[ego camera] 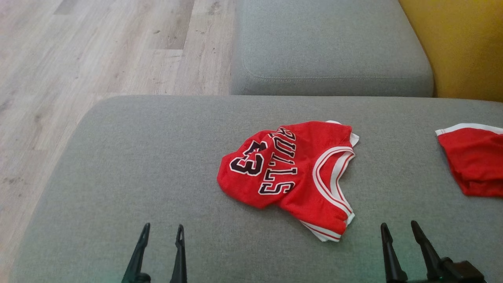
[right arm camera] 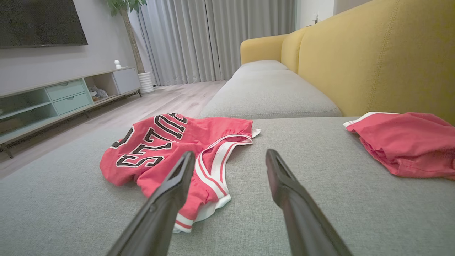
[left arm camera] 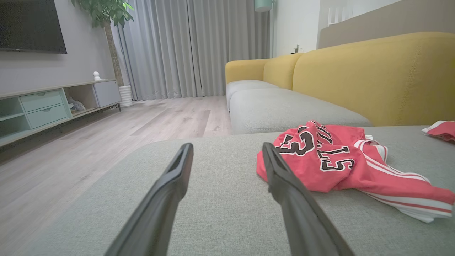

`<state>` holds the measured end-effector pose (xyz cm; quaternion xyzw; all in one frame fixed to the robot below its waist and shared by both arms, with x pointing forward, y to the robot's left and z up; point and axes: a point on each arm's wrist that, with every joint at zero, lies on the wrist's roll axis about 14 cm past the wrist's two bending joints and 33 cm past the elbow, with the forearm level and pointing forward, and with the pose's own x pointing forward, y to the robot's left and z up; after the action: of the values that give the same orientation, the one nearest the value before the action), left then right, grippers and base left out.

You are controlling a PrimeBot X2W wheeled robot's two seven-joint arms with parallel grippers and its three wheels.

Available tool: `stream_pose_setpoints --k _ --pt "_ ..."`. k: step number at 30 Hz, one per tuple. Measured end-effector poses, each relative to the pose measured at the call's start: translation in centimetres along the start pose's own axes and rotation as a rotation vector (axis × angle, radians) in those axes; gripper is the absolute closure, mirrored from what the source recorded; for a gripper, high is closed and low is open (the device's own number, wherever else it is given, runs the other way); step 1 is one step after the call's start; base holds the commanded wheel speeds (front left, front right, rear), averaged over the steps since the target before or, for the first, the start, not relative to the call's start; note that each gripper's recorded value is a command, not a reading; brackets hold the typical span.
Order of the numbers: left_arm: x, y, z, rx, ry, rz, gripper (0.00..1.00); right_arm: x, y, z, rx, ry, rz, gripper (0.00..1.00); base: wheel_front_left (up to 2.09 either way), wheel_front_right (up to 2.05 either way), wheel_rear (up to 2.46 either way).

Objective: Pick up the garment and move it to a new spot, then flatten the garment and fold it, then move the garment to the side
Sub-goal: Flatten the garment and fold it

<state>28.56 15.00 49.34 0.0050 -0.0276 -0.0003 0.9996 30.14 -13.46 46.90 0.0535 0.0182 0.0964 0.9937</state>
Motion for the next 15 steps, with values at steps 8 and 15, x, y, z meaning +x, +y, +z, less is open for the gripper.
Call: stream_pose_setpoints --k 8,15 --pt "0.2 -1.9 -1.4 0.006 0.047 -0.085 0.00 -0.2 -0.9 -0.6 0.013 0.019 -0.032 0.00 0.00 0.00 0.00" --pt "1.8 -10.6 -2.8 0.050 0.086 -0.441 0.00 -1.1 -2.4 -1.7 0.028 0.056 -0.098 0.00 0.00 0.00 0.00"
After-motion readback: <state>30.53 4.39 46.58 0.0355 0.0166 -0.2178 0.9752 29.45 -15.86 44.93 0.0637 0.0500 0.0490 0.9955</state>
